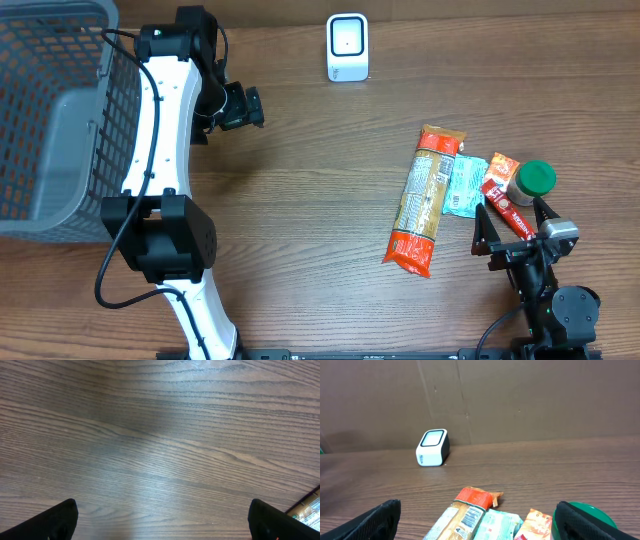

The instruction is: Scan the item barcode

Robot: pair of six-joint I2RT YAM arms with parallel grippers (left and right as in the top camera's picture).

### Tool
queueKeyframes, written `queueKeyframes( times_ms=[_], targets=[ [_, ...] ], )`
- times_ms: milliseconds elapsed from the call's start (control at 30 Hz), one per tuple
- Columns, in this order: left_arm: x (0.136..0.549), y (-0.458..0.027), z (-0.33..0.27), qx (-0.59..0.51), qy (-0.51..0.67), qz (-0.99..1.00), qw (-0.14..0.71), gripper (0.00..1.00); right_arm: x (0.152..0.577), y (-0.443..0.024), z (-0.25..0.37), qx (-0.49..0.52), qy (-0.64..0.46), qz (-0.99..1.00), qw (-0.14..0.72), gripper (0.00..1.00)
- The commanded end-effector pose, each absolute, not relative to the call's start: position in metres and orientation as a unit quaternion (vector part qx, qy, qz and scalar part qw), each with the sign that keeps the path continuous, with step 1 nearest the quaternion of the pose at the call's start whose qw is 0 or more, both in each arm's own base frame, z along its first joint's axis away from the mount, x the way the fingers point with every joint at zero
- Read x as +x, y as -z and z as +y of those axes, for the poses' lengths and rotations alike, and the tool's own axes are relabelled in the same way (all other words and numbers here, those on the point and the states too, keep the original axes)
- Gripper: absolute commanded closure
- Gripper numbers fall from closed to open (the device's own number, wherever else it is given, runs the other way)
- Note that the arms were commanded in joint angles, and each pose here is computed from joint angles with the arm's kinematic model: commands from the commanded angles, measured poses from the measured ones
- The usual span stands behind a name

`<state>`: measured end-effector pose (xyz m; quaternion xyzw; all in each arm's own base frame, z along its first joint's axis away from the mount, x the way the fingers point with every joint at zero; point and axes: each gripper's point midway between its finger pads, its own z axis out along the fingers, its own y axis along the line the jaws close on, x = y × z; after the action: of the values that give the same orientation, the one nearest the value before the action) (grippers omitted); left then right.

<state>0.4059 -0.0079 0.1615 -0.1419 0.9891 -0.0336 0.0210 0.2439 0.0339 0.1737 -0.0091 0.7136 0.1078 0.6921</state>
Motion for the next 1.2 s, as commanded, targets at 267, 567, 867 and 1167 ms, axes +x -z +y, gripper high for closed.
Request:
queueKeyframes(
  times_ms=[267, 567, 867, 1167],
  targets=[
    [0.406, -0.163, -0.012, -0.129, 0.039, 0.991, 0.023, 0.01, 0.244, -0.171, 0.033, -0.015, -0.101, 0.713, 0.694, 0.00],
    [0.406, -0.163, -0.012, -0.129, 0.039, 0.991, 0.023, 0.01, 0.244, -0.171, 0.033, -0.015, -0.101, 0.713, 0.694, 0.00],
    [0.406, -0.164, -0.012, -0.129, 0.039, 0.991, 0.024, 0.01, 0.244, -0.171, 0.033, -0.015, -0.101, 0.713, 0.694, 0.00],
    [0.391, -0.231, -0.012, -0.125, 0.050, 0.984, 0.112, 0.00, 0.244, -0.171, 0.033, -0.015, -0.101, 0.713, 0.694, 0.00]
  ],
)
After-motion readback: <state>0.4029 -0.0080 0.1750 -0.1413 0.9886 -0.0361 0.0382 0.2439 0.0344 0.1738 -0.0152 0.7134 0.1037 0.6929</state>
